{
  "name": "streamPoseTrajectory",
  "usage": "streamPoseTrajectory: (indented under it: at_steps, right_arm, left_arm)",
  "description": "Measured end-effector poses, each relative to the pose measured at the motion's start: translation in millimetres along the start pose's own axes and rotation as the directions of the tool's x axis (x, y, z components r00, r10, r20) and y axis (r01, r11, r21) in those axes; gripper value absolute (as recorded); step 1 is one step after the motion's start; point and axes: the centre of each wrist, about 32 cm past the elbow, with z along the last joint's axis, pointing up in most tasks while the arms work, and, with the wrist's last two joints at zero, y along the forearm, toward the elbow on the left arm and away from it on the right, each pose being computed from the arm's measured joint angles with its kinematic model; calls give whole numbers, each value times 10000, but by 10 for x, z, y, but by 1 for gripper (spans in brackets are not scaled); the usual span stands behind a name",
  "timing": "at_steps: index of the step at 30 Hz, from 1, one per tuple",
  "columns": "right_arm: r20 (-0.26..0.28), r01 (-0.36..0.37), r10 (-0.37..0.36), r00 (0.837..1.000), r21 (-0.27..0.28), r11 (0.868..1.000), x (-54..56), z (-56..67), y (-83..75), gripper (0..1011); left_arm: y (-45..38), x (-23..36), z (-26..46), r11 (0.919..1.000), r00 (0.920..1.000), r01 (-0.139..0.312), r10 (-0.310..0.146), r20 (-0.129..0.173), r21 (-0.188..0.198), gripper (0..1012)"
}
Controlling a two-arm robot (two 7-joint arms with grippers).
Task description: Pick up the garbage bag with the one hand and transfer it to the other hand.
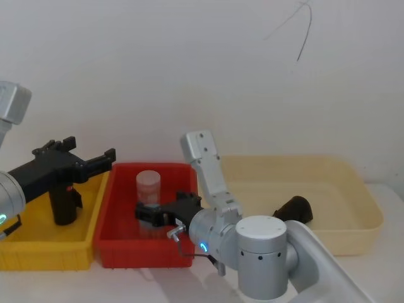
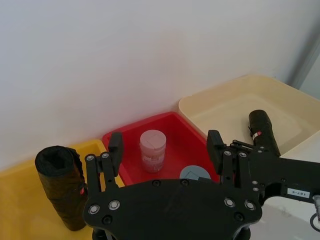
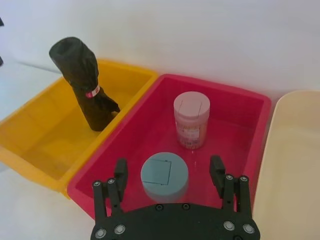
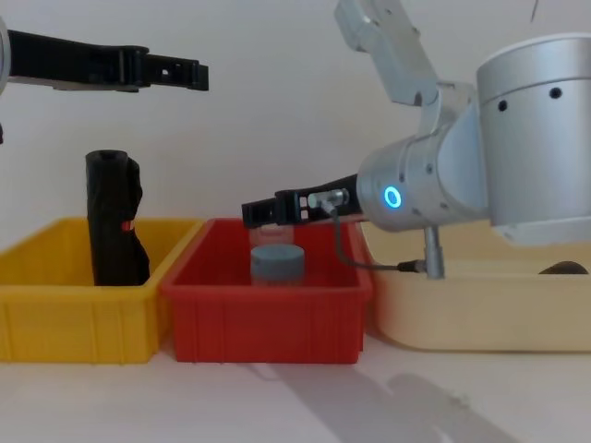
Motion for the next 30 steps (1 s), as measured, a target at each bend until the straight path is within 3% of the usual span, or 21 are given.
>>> streamPoseTrajectory:
  at_steps: [13,30]
  right_arm:
    - [8,90,-90,10000,-220,9997,-66,-71,148,1001]
    - [191,291,-285,9994,-330,9990,-51,-151,266,1001]
  left_arm:
    - [10,8,-19,10000,10000,-11,11,13,59,1000]
    - [15,11,-25,10000,10000,-18,18,15,80,1000]
